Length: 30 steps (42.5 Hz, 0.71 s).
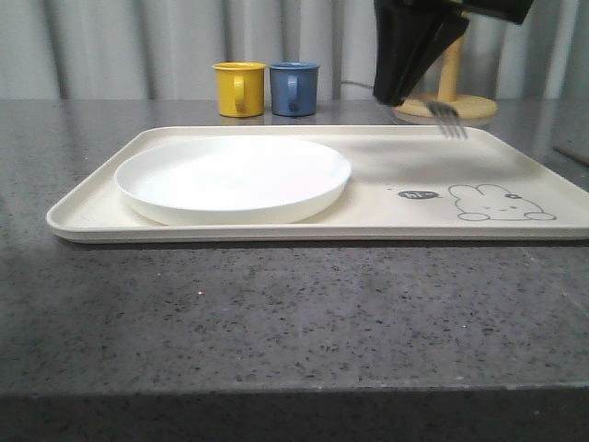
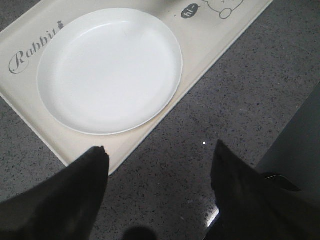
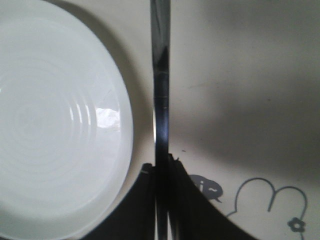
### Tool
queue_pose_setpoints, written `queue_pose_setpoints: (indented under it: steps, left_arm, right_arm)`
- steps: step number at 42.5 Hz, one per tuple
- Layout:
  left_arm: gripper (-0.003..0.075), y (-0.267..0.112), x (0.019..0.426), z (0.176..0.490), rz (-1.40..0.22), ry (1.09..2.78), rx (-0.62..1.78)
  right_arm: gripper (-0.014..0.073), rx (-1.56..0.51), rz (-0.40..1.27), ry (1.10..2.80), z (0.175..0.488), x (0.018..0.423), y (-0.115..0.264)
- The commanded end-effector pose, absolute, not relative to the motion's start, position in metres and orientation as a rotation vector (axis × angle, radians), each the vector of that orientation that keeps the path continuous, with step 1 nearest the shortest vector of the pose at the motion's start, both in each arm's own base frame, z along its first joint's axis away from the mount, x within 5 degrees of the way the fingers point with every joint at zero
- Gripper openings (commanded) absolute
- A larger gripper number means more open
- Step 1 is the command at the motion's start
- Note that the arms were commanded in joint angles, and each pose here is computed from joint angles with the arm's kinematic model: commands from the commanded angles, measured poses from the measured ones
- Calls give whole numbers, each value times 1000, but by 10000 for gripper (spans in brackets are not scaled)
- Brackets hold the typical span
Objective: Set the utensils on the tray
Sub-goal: 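Carry the fork with the right gripper and lay it beside the plate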
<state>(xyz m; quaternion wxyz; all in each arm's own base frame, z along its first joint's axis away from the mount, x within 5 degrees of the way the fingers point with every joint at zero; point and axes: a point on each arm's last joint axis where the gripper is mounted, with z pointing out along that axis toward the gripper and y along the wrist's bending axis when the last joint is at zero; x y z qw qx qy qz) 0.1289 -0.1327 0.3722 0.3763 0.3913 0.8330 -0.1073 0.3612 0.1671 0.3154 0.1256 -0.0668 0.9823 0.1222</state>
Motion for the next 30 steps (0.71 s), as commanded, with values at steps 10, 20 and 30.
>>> queue_pose_setpoints:
  steps: [10, 20, 30]
  left_arm:
    - [442, -134, 128, 386, -321, 2048, 961]
    - [442, -134, 128, 386, -321, 2048, 961]
    - [442, -134, 128, 386, -321, 2048, 961]
  right_arm:
    - [-46, 26, 304, 2841, 307, 376, 170]
    - [134, 62, 281, 2836, 305, 378, 169]
    - [387, 115, 295, 2833, 307, 377, 168]
